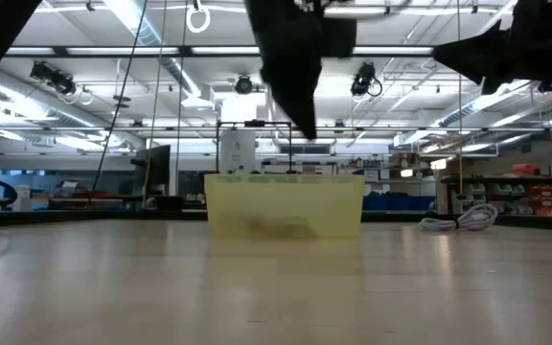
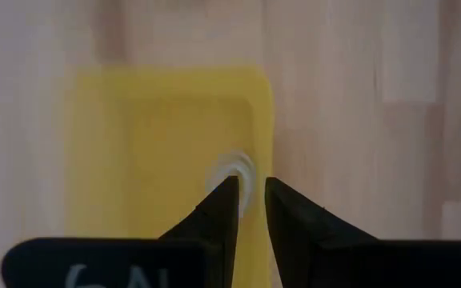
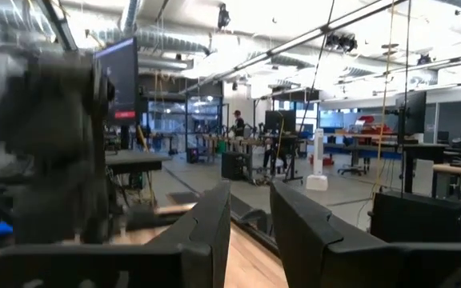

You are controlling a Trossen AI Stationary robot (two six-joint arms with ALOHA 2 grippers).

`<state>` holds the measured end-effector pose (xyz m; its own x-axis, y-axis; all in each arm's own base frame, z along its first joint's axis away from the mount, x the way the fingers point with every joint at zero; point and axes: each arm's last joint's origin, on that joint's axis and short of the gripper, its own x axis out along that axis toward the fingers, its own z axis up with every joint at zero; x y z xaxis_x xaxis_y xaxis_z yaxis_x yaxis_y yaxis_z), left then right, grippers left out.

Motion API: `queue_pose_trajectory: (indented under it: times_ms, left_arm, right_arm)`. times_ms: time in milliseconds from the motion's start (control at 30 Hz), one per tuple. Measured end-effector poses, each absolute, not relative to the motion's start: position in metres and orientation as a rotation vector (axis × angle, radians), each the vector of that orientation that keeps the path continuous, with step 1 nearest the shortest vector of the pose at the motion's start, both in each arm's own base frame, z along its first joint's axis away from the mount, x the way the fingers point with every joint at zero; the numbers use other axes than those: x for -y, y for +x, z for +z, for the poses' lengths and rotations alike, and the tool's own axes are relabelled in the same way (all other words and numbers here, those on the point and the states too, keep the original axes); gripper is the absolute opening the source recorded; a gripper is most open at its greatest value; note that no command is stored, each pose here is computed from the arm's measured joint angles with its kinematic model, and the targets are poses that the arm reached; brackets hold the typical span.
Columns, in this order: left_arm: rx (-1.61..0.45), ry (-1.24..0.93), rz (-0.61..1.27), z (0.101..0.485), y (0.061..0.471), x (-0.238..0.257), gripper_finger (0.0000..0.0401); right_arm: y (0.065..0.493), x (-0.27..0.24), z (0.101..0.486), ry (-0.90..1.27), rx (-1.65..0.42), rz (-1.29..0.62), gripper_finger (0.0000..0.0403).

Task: Pick and place USB-C Cables
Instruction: Move the yellow transparent bin to the center of the table, then put the white charger cable into the yellow transparent bin

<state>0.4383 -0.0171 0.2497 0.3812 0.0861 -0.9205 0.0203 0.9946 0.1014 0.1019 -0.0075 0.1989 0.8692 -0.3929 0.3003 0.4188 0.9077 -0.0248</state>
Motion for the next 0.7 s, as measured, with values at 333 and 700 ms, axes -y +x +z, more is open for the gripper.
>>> queue_pose_trajectory:
  times_ms: [333, 700]
  left_arm:
    - [-0.914, 0.199, 0.173, 0.370, 0.397, 0.008, 0.0073]
    - [-0.364, 0.103, 0.159, 0.380, 0.330, -0.004, 0.0055]
  right_arm:
    - [0.102, 0.006, 0.201, -0.120, 0.317, -0.368, 0.0098]
    - [0.107, 0.004, 0.212, -0.051, 0.250, -0.306, 0.0098]
